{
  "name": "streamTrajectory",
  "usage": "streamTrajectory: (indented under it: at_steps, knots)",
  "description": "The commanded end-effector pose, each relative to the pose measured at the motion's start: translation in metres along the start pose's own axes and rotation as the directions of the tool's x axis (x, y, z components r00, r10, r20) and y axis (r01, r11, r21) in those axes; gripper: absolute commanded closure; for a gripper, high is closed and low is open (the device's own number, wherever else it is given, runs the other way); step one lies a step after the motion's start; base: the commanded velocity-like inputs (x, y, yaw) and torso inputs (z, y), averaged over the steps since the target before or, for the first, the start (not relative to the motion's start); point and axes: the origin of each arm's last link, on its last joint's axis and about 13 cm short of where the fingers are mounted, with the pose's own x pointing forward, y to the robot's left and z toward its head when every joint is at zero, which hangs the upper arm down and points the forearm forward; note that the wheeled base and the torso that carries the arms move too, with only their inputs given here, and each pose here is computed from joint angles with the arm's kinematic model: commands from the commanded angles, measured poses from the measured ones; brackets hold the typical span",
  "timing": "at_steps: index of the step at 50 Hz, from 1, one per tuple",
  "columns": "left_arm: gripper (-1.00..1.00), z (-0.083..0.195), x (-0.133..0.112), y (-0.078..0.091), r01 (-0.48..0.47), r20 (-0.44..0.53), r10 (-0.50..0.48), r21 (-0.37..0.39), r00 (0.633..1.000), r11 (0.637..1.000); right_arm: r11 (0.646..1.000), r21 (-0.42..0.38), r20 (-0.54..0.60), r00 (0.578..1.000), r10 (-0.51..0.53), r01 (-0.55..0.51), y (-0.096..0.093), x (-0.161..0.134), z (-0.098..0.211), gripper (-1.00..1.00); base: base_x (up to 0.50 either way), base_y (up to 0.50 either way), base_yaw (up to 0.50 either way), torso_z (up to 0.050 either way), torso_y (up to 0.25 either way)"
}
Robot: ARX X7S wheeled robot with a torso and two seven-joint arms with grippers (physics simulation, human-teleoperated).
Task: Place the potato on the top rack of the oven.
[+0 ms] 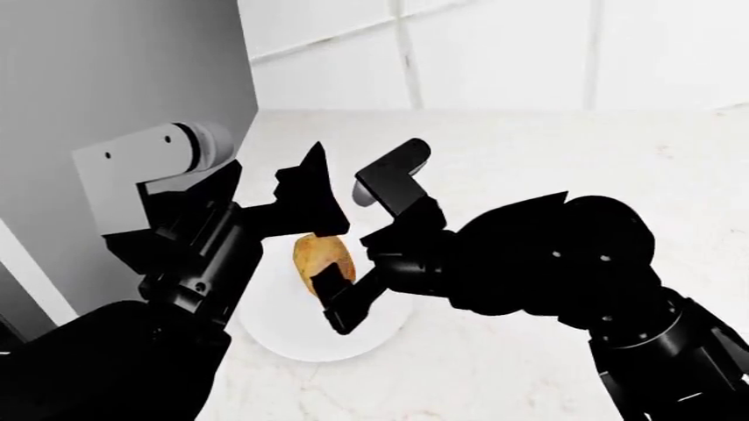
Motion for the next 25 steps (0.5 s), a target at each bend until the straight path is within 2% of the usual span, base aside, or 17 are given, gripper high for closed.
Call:
streamTrajectory:
  at_steps: [1,25]
  knots:
    - [-1.0,-0.0016,0.0015,0.0006,-0.002,-0.003,0.002,0.0,1.0,1.0,1.0,0.005,0.002,1.0,0.017,-0.017,-0.0013,0.0036,0.0006,-1.0,0.0,0.0,0.0,0.0,0.0]
    - [-1.0,-0.0021,0.002,0.0019,-0.007,-0.005,0.007,0.0,1.0,1.0,1.0,0.021,-0.062,0.998,0.024,-0.023,-0.0041,0.0115,-0.0004,-1.0,0.0,0.0,0.0,0.0,0.0]
